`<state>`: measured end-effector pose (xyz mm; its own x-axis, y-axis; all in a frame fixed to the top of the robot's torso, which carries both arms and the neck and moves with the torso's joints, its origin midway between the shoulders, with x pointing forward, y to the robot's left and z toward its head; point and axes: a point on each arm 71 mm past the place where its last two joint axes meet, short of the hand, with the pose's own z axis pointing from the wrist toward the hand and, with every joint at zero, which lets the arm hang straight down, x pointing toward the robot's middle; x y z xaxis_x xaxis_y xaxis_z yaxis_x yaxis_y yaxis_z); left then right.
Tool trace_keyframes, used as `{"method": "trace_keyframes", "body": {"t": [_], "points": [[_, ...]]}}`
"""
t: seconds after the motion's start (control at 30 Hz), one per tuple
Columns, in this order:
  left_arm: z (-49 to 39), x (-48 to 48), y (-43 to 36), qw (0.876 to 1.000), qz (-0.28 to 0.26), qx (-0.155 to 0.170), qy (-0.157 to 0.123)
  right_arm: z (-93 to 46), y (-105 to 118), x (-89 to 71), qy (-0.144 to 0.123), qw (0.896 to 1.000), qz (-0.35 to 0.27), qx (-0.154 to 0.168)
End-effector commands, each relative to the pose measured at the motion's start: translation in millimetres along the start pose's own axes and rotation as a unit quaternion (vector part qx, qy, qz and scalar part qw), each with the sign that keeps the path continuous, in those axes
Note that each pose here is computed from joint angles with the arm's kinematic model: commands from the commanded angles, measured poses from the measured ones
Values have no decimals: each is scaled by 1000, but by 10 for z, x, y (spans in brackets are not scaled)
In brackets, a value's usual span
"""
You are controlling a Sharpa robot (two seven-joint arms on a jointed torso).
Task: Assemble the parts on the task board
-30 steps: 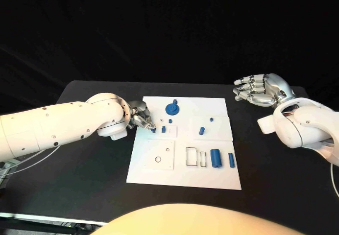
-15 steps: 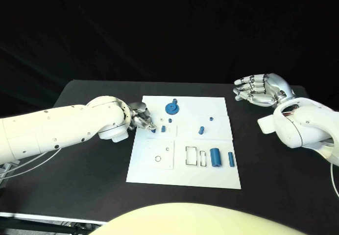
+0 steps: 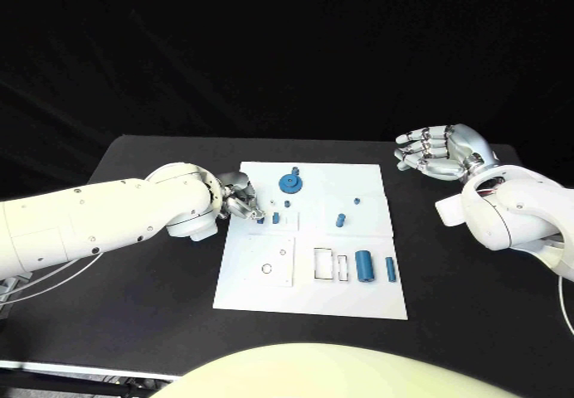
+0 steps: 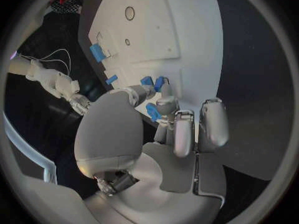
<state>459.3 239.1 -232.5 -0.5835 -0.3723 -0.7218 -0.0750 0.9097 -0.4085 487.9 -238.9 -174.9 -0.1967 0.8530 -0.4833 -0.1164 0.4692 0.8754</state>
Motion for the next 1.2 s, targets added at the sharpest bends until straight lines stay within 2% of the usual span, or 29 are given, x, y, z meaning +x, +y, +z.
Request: {"method": "trace_keyframes", "body": {"t": [0.03,0.4,0.67,1.2], "points": [[-17,-4,-18,1000,6,9,-4,-1,4,6,5,1000,0,-4],[-56,-49,-9,1000,1,15,-14,-2,-1,9,5,1000,0,-4],[-51,-71,4,1000,2,15,-23,-3,-3,9,5,1000,0,-4],[-20,-60,9,1000,7,14,-23,-1,-1,15,6,1000,1,-4]]}}
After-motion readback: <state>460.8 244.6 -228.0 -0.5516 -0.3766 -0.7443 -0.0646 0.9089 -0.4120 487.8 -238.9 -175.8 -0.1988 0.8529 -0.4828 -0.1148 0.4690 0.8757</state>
